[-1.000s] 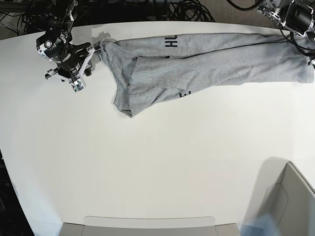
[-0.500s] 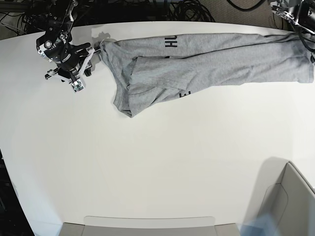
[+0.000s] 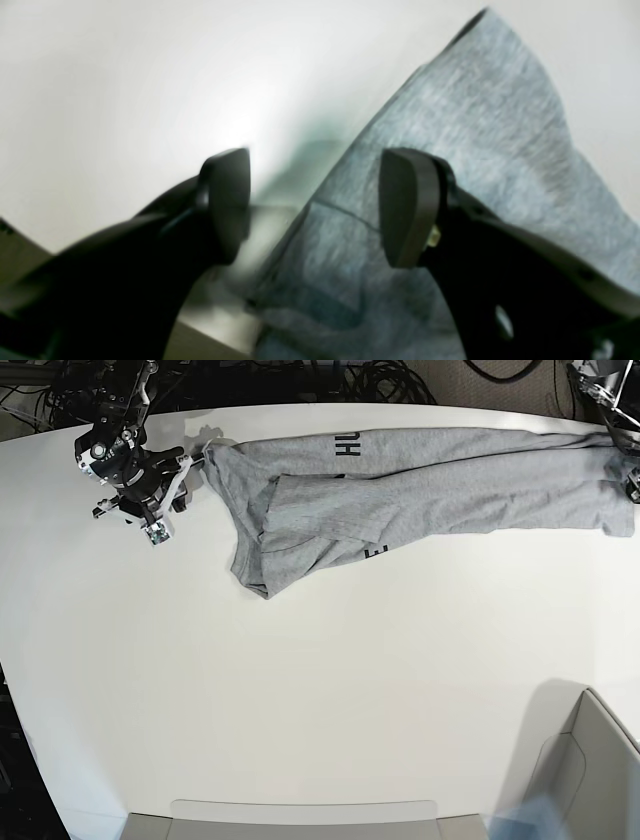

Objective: Fold the T-shirt properly
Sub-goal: 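Move the left gripper back to the strip end and grasp it, then pull the strip end with the left gripper, straightening the shirt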

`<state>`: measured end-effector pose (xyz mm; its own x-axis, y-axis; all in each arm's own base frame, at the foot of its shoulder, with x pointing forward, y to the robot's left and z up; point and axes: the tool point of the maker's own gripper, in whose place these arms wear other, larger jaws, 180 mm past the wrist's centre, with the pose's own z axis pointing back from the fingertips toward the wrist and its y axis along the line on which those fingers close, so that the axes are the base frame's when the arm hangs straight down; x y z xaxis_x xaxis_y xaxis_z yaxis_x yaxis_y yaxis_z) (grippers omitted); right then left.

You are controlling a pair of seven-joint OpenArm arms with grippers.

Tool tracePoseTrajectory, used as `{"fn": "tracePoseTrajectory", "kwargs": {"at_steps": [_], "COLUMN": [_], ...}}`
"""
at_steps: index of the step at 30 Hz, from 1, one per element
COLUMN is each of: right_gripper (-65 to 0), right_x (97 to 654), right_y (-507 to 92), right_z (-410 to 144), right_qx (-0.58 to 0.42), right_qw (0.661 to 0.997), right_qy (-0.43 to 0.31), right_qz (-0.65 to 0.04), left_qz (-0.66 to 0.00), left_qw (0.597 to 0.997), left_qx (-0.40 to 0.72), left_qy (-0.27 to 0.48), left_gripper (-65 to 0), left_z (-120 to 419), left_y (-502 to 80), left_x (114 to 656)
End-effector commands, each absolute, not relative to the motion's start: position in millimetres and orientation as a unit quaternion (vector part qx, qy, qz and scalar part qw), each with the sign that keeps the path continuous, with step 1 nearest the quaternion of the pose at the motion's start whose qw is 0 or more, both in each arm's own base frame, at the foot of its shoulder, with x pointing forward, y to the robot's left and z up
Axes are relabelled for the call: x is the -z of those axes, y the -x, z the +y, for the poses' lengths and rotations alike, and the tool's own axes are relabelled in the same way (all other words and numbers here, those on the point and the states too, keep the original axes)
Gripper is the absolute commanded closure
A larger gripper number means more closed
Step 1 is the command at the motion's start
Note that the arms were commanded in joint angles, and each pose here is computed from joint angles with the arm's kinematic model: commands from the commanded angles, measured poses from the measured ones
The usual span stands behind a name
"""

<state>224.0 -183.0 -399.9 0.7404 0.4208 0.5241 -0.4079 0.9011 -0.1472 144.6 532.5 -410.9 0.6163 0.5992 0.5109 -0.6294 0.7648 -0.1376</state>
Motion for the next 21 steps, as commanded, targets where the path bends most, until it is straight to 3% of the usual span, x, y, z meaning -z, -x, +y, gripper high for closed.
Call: {"fn": "tracePoseTrajectory", "kwargs": {"at_steps": [1,6,13,21], "right_gripper": [-19.1,-19.1,-19.1,-19.1], "right_x": [391,392,391,391], "right_y": [-231,-230,-232,-232], "right_z": [-182,-182,-182,-182], "right_qx": [-0.23,-0.23,-0.23,-0.23], "right_qw": [0.925,0.926,0.925,0.925], "right_qy": [0.012,0.011,0.012,0.012], "right_qz": [-0.301,-0.3,-0.303,-0.303], "left_qz": [-0.285,-0.281,-0.233,-0.257], "left_qw": [0.896,0.899,0.933,0.945], "left_qx": [-0.336,-0.33,-0.272,-0.203], "left_qy": [-0.048,-0.052,-0.031,-0.007], "left_gripper": [-40.7,-40.8,-40.8,-38.2], "left_z": [552,552,518,492], "left_y": [-145,-144,-149,-142], "left_x": [393,393,422,410]}}
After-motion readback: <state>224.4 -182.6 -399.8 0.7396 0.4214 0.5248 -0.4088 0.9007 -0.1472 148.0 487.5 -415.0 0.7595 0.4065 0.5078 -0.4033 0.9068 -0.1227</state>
